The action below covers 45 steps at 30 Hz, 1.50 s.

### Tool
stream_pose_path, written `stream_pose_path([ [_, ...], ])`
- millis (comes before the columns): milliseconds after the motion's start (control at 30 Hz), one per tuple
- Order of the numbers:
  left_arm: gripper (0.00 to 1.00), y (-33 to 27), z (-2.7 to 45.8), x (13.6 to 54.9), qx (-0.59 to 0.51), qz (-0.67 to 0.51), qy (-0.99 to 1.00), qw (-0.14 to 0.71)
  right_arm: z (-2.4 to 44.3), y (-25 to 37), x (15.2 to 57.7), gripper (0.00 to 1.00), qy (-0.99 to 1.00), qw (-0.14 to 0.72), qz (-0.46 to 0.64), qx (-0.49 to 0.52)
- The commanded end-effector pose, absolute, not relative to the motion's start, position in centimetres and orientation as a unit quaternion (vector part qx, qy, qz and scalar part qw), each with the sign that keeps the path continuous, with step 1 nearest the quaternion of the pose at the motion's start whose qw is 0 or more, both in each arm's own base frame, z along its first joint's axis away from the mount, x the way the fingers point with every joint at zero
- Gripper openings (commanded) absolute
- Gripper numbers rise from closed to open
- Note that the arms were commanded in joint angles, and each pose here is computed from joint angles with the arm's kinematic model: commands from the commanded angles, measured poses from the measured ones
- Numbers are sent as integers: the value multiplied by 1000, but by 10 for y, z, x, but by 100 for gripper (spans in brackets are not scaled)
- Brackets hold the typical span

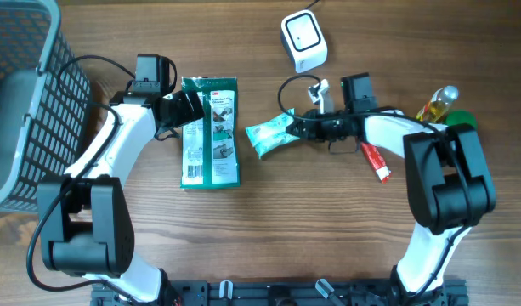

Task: Scan the item barcode
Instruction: 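Lift the light-green pack up to the scanner window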

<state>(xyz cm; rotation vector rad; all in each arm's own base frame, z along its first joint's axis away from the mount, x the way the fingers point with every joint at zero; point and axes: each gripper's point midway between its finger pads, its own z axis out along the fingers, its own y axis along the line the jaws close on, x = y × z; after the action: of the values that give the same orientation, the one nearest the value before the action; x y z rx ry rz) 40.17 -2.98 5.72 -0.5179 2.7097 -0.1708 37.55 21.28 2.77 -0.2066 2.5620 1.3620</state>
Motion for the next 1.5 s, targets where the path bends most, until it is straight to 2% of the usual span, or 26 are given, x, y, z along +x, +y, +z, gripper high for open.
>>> stream_pose_path([
  [0, 100, -28, 64, 406, -180, -57, 962, 199, 121, 224, 372, 5, 788, 189, 554, -189],
  [100, 100, -28, 64, 406, -180, -57, 962, 199, 161, 227, 349, 4, 726, 243, 573, -294],
  [233, 100, -28, 64, 406, -180, -57, 962, 199, 179, 217, 340, 4, 741, 296, 496, -342],
  [433, 100, -28, 64, 406, -180, -57, 962, 199, 208, 187, 354, 4, 801, 359, 344, -334],
  [600, 100, -28, 64, 406, -180, -57, 962, 199, 248, 164, 364, 4, 843, 355, 237, -326],
  [700, 100, -28, 64, 406, -179, -57, 962, 199, 275, 142, 374, 4, 867, 355, 121, -330],
  [867, 100, -28, 64, 406, -180, -57, 962, 199, 313, 141, 392, 4, 853, 384, 14, -353],
  [1067, 100, -28, 64, 406, -180, -57, 962, 199, 307, 156, 426, 4, 815, 402, -86, -409],
  [1467, 100, -28, 64, 406, -180, -57, 962, 199, 234, 162, 528, 4, 772, 384, -256, -436],
])
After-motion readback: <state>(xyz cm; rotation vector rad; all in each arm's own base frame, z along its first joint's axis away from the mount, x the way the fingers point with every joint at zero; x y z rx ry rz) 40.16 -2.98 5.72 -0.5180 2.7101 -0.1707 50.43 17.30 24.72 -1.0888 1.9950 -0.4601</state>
